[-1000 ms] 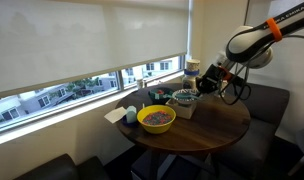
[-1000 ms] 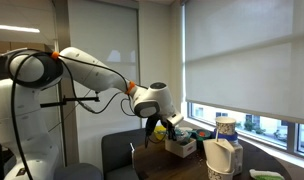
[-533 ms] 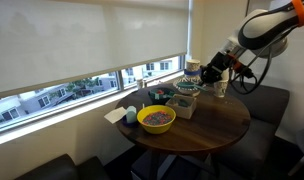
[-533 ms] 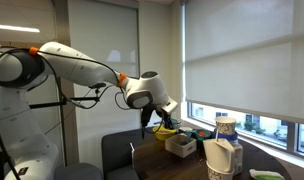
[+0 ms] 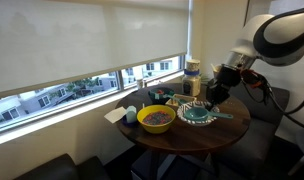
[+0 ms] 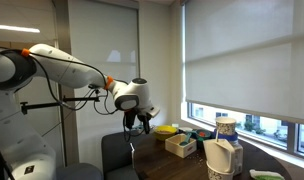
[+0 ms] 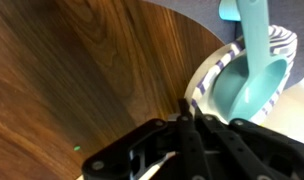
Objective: Remove the paper plate from the wooden box and place it on the table
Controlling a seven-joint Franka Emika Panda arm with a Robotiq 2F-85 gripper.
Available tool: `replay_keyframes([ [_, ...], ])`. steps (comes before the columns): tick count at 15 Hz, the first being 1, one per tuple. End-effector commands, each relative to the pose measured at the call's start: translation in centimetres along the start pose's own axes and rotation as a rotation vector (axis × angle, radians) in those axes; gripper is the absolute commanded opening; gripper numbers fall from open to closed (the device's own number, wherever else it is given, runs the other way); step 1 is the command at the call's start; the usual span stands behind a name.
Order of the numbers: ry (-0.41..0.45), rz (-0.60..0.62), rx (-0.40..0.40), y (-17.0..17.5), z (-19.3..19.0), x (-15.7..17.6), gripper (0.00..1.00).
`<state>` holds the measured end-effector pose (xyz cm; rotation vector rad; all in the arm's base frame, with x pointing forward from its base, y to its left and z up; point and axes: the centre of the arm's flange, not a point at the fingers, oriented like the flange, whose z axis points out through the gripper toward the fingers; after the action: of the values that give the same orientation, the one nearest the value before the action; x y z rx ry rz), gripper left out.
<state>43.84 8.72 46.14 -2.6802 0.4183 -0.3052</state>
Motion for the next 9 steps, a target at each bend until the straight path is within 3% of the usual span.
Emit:
replay_keyframes([
  [1,-0.018,0.005,-0.012,2.6,4.4,-1.3,0.01],
  [6,0.087,0.014,-0.066,5.0,6.4,-0.7,0.01],
  [7,0.104,0.013,-0.072,5.2,6.3,-0.5,0.27],
  [9,0.100,0.027,-0.060,5.4,5.1,-0.1,0.35],
])
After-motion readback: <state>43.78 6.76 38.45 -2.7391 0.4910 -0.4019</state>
